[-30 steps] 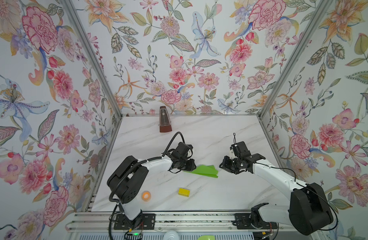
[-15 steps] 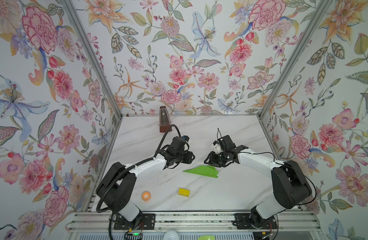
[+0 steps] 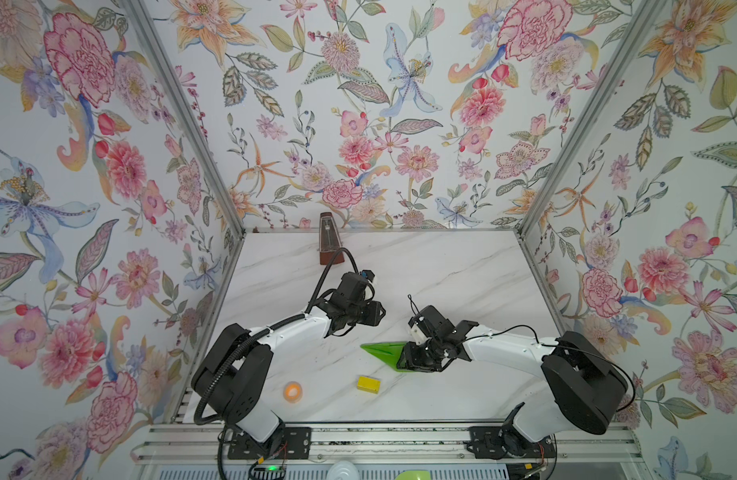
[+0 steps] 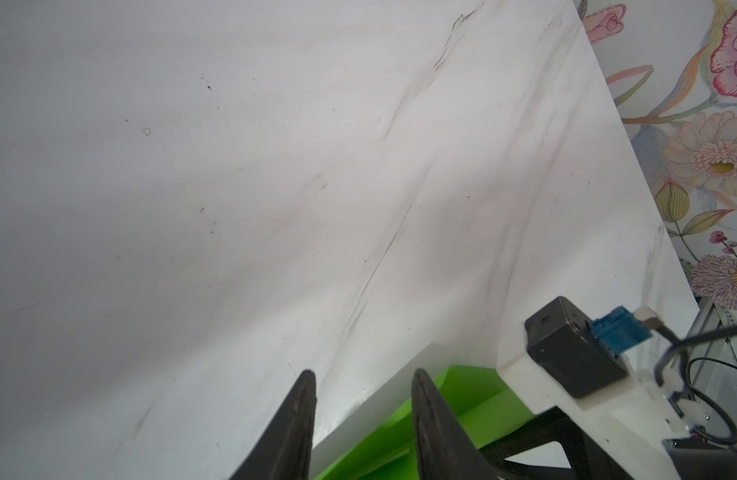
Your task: Fold a paper plane with a square sheet of paper (fold left side to right side)
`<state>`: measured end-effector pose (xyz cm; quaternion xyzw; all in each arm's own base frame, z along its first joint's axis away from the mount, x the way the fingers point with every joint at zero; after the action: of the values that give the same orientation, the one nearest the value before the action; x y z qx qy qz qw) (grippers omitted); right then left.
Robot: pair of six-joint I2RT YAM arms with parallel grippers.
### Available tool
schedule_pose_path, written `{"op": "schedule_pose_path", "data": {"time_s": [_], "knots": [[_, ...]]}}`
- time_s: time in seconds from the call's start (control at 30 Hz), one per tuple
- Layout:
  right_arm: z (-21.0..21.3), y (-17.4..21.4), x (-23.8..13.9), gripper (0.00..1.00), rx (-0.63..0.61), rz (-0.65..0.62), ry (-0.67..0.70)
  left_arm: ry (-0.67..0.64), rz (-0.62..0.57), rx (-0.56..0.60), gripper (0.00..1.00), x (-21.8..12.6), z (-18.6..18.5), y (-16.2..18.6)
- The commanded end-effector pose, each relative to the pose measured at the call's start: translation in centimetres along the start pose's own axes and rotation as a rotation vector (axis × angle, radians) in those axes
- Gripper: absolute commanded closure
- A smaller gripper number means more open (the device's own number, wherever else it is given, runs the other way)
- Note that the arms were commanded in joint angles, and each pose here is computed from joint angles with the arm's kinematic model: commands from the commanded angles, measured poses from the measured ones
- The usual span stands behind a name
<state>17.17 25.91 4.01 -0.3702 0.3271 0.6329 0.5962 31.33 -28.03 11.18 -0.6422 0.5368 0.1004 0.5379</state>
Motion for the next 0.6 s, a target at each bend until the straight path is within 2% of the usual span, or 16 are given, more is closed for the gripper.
{"op": "schedule_pose_path", "data": {"time_s": [0.0, 0.2, 0.37, 0.57], "knots": [[0.3, -0.6, -0.9, 0.49, 0.049, -0.088, -0.003, 0.041, 0.047, 0.003, 0.59, 0.8, 0.0, 1.5], [0.9, -1.2, -2.0, 0.42, 0.147, -0.190, -0.043, 0.133, 0.142, -0.039, 0.60, 2.4, -0.7, 4.4], [1.2, -2.4, -3.0, 0.40, 0.222, -0.265, -0.059, 0.170, 0.238, -0.066, 0.65, 3.7, -0.9, 7.7], [1.5, -4.1, -3.6, 0.38, 0.408, -0.323, -0.077, 0.214, 0.248, -0.065, 0.67, 3.5, -2.0, 9.1]]}}
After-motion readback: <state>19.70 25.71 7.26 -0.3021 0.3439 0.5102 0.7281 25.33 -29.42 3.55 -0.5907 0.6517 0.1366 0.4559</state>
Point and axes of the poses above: each gripper's point midway between its finger pads, its own x axis out along the fingers, its own z axis along the line the jaws close on, y = z × x, the point moved 1 cm from there along -x, back along the fingers, and after that the axes turned 2 degrees about x, right-handed, at the moved point
